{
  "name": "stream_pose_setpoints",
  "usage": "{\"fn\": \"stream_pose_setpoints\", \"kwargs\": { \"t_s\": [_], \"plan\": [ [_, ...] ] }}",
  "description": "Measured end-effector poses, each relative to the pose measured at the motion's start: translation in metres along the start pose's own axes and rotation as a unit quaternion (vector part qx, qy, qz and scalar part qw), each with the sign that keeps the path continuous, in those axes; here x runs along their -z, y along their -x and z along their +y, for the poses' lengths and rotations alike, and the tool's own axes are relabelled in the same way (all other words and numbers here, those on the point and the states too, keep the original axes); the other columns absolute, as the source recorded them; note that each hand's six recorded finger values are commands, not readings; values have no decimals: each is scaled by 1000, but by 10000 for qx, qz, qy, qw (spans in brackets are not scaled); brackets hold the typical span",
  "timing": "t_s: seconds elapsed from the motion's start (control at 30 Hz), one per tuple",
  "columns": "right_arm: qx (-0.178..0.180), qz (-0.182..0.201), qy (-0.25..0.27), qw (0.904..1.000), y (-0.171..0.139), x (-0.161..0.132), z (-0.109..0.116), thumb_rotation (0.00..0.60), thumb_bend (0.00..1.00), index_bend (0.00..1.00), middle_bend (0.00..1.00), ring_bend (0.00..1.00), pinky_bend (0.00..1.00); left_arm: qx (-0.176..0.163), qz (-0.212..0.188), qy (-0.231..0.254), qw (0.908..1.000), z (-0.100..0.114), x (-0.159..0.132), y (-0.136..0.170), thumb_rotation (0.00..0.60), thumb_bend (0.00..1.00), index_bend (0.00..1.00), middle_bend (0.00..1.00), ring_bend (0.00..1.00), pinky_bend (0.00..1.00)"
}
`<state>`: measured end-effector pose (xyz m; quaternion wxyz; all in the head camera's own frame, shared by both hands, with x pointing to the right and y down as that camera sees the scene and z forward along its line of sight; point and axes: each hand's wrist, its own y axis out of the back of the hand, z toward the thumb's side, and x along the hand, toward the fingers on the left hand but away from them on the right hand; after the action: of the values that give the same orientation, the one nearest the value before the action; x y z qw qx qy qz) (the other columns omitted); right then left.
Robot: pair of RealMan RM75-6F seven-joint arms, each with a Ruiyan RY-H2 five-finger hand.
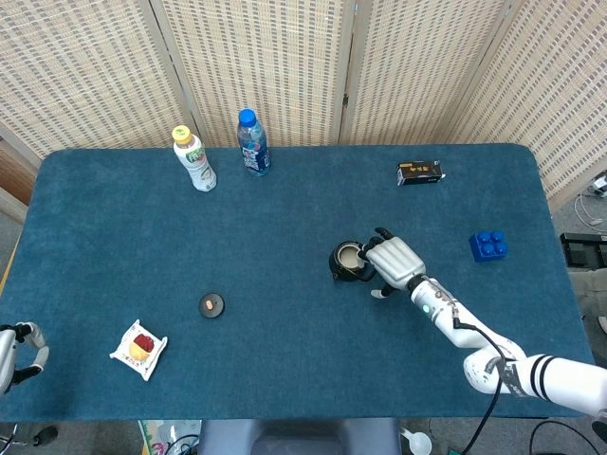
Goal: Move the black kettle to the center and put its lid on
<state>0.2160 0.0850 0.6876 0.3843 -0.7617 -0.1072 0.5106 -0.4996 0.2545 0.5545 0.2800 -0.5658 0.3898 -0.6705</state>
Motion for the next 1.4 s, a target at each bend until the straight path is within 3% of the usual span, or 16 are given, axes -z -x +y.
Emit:
{"fn": "stream_pose_setpoints", "kwargs": {
  "t_s": [1.4],
  "plan": [
    [-91,55,116,9999,7,-4,-10,600,83,443,452,300,60,9,72,6,10000,1,3,0,600,402,592,561,437,610]
  ]
}}
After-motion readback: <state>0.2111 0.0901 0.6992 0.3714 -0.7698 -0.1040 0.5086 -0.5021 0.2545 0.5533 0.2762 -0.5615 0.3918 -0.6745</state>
